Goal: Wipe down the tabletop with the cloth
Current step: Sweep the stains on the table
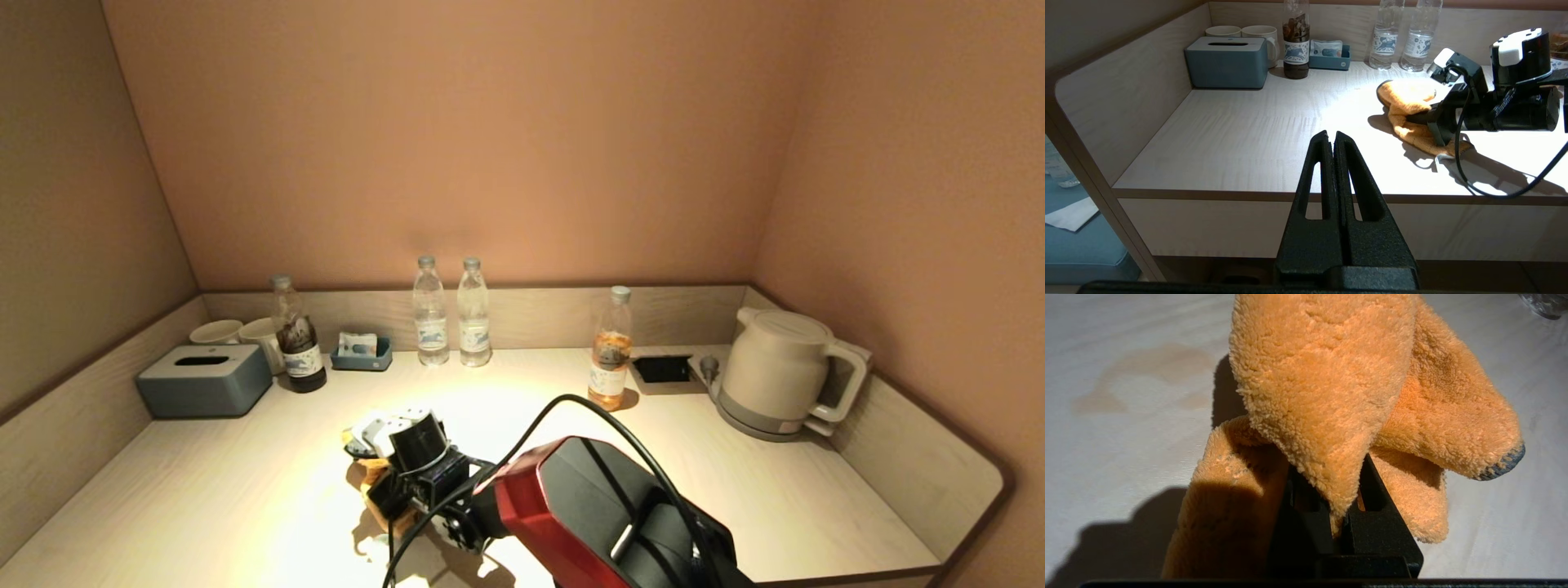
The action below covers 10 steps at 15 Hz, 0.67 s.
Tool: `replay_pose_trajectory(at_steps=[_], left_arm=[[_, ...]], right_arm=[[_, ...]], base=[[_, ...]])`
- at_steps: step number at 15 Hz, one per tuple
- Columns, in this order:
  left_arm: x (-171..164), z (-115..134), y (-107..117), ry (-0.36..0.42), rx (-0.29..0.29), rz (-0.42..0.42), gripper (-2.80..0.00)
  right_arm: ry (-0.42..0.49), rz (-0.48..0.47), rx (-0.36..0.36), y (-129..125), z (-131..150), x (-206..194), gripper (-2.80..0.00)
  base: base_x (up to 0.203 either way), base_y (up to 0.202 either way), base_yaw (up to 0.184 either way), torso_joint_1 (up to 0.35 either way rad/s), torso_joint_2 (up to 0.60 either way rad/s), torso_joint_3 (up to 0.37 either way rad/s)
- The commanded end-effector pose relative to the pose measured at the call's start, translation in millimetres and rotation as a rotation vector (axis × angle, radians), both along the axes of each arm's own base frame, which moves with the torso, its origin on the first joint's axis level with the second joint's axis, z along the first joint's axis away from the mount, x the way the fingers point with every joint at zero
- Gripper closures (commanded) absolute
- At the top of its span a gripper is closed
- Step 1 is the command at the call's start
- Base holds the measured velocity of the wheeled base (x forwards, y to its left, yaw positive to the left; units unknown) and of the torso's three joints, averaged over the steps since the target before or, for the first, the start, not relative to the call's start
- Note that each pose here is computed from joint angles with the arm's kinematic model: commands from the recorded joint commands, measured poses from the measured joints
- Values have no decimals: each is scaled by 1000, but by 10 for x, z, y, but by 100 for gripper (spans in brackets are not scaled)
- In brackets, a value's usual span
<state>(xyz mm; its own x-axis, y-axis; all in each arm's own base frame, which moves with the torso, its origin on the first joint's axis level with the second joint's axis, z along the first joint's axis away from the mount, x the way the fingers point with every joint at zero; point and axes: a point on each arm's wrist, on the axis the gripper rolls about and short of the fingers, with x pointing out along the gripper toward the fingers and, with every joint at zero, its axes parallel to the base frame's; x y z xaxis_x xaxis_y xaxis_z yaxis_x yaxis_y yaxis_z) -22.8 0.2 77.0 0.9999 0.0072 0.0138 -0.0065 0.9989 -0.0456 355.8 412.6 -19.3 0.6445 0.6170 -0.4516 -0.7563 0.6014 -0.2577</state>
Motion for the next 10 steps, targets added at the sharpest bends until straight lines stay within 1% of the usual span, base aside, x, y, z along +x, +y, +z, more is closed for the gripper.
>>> replay_pose_trajectory(at_steps=[1, 2, 3, 5, 7, 8, 10], left_arm=[[0, 1, 0, -2, 0, 1, 0], [0, 1, 0, -2, 0, 1, 0], [0, 1, 0, -2, 0, 1, 0], [0, 0, 0, -1, 0, 1, 0], [0, -1, 0, 0, 0, 1, 0], [0, 1, 0, -2, 0, 1, 0], [0, 1, 0, -2, 0, 1, 0]], right_arm=[[-6, 76, 7, 228, 38, -279, 0], [-7, 91, 8, 268, 47, -332, 0], [-8, 121, 11, 361, 62, -462, 0], [-9, 125, 12, 371, 69, -476, 0], [-14, 179, 22, 526, 105, -710, 0], [-8, 199, 28, 536, 109, -722, 0], [-7, 172, 27, 462, 105, -604, 0]], base=[[0, 0, 0, 0, 0, 0], [0, 0, 0, 0, 0, 0], [0, 0, 0, 0, 0, 0], [0, 0, 0, 0, 0, 0], [0, 0, 0, 0, 0, 0], [0, 0, 0, 0, 0, 0], [0, 0, 0, 0, 0, 0]])
